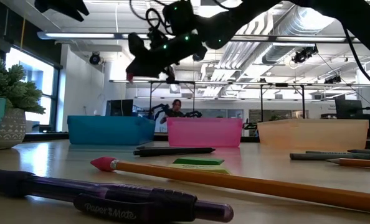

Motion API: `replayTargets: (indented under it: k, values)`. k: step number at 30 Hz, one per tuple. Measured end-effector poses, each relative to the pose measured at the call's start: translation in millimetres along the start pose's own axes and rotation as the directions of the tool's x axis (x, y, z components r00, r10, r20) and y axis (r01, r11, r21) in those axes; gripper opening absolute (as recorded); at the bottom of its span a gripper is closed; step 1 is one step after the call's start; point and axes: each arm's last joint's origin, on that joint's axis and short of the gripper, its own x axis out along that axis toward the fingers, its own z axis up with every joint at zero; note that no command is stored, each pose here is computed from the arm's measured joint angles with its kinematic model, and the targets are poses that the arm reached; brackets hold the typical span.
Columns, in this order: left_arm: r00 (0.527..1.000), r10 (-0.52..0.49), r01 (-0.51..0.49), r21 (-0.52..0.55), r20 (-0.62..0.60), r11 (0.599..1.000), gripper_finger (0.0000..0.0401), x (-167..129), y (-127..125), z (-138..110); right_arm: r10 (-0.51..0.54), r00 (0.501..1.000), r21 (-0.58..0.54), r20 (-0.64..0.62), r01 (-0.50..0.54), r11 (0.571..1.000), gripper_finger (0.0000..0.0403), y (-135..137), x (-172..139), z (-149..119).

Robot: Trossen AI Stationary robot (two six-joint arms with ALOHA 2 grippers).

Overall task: Sort crayons/erasers/pens/pencils in bins
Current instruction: Put the pink eraser into the blue bin

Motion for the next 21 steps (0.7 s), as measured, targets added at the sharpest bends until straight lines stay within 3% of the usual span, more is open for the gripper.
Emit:
replayTargets:
  k: [6,16,21]
  values:
    - [0.999,0.032,-0.031,0.01,-0.029,0.999,0.0161,9.8,-5.3,2.2,0.047,0.994,-0.087,-0.095,-0.055,0.995,0.0083,-3.2,10.7,-24.2]
    - [0.992,0.061,-0.055,0.052,-0.111,0.997,0.0161,33.2,-18.6,5.3,0.015,0.969,-0.132,-0.247,-0.049,0.99,0.0083,-7.3,12.7,-45.9]
    - [0.984,0.033,-0.021,0.07,-0.173,0.997,0.0161,45.6,-26.6,5.6,0.005,0.958,-0.084,-0.286,-0.03,0.996,0.0097,-8.2,11.7,-49.6]
